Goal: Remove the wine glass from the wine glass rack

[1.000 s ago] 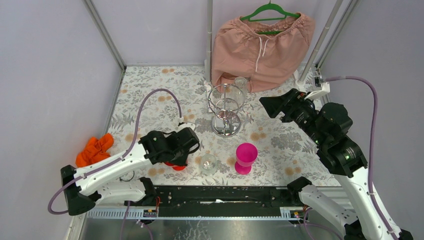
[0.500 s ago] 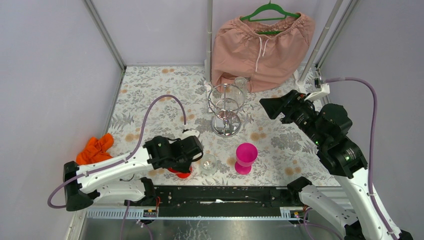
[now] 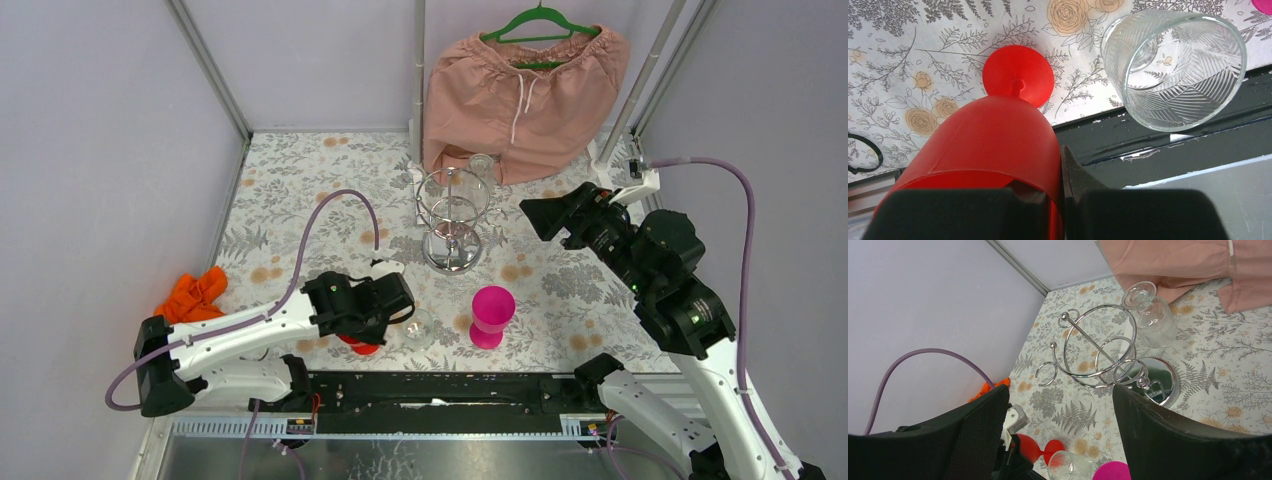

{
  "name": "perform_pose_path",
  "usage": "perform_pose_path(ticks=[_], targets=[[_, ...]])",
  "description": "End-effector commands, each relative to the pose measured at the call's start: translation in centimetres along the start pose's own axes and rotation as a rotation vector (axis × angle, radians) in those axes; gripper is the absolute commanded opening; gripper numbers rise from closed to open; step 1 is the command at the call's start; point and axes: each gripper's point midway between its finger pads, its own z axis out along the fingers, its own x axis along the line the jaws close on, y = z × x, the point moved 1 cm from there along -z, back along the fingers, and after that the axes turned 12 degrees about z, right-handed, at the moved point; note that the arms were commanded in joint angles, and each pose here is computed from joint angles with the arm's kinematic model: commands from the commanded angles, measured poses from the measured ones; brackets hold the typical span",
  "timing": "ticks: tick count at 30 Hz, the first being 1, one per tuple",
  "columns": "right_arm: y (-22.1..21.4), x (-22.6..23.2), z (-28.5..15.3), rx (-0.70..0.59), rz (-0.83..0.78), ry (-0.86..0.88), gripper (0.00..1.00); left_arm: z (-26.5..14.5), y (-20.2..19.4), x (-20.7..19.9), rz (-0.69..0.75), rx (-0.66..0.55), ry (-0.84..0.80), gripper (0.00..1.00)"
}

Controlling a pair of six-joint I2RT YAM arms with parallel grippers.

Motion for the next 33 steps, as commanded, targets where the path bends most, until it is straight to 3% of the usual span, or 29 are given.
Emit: perform_pose_path(ticks=[1,9,12,18,24,28,33], targets=[[0.5,-0.2,-0.1,-0.033,-0.016,-0.006,0.83,0.6,0.7,0.5,-0.002,-0.043,0.044,0.0],[0.4,-0.2,0.1,-0.027,-0.013,-0.004,0.84,1.2,0.9,0.7,0.006,-0.036,0.079,0.0],[0.4,-0.3,0.1,-0.028,-0.014,-0.005,0.84,1.3,0.8,0.6,0.004,-0.029,0.081,0.12],[0.3,-0.3,0.1,-0.027,-0.014,-0.005,0.84,1.1,0.7,0.6,-0.011,-0.033,0.068,0.2],[0.1,-0.5,0.3,-0.022,-0.011,-0.006,0.84,0.2,0.7,1.0,-0.031,-0.039,0.08,0.4],[0.0,-0.4,0.4,-0.017,-0.009,0.0,0.84,-0.6,0.9,1.4,-0.043,-0.051,0.092,0.47],[0.1,-0.2,0.4,-0.014,-0.006,0.009,0.84,-2.5,1.8,2.3,-0.064,-0.087,0.125,0.48]])
